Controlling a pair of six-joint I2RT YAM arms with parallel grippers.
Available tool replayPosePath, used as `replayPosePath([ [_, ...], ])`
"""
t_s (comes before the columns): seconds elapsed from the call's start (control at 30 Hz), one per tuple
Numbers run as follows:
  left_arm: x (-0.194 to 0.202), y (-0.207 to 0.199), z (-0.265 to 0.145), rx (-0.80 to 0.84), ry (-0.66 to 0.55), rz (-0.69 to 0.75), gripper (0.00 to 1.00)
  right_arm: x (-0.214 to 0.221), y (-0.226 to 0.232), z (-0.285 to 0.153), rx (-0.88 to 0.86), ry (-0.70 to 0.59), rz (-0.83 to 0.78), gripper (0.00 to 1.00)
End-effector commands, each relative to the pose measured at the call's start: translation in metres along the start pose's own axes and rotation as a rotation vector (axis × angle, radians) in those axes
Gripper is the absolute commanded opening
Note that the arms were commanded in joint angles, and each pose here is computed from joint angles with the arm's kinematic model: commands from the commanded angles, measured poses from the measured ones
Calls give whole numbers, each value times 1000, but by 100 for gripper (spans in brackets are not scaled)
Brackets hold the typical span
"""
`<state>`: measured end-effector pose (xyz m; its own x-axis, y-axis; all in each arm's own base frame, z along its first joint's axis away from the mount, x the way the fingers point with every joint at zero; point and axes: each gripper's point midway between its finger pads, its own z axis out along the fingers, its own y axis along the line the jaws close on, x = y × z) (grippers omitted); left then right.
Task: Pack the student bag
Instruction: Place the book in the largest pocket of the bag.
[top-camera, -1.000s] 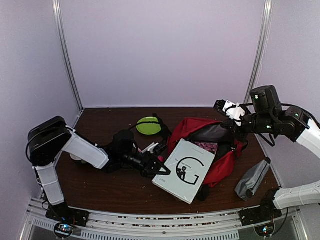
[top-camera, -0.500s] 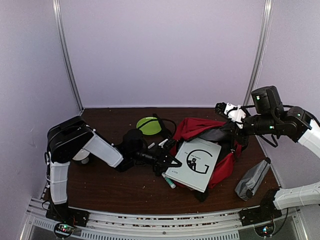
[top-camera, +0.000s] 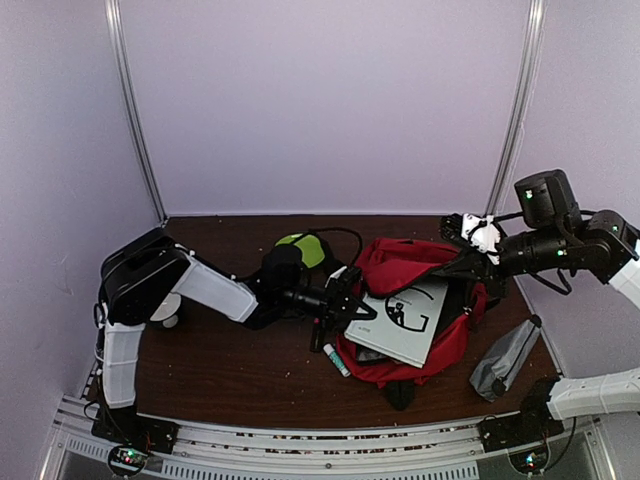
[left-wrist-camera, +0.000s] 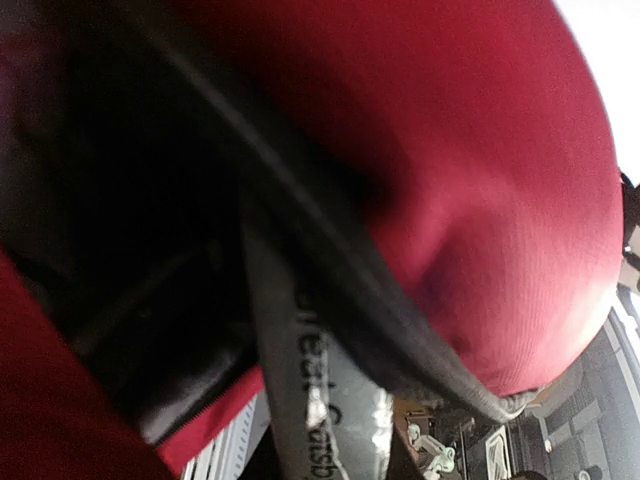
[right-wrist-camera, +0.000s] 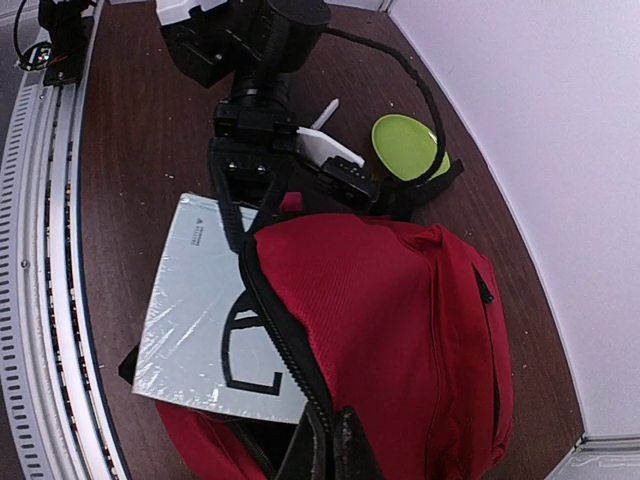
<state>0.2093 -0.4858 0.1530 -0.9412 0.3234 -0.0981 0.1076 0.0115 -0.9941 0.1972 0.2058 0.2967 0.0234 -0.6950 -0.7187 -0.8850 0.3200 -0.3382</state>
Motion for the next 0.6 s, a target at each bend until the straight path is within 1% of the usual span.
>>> replayPosePath([
  [0.0,-43,-16,-14,-55,-112,151,0,-12,9,-17,-27,-69,-60,0],
  [0.17,-55,-5,-11,-142,-78,159,0,8,11,-7,-13,-15,-77,0],
  [0.33,-68,4,-9,-218,-63,167,0,21,19,0,-39,11,-78,0],
  [0.4,-72,12,-12,-251,-59,140,0,25,22,0,-47,20,-78,0],
  [0.43,-74,15,-13,-259,-65,137,4,27,24,-1,-52,24,-78,0],
  [0.5,-82,26,-21,-310,-93,119,16,28,28,-3,-64,19,-78,0],
  [0.57,-89,32,-28,-359,-114,120,23,29,33,-6,-82,9,-78,0],
])
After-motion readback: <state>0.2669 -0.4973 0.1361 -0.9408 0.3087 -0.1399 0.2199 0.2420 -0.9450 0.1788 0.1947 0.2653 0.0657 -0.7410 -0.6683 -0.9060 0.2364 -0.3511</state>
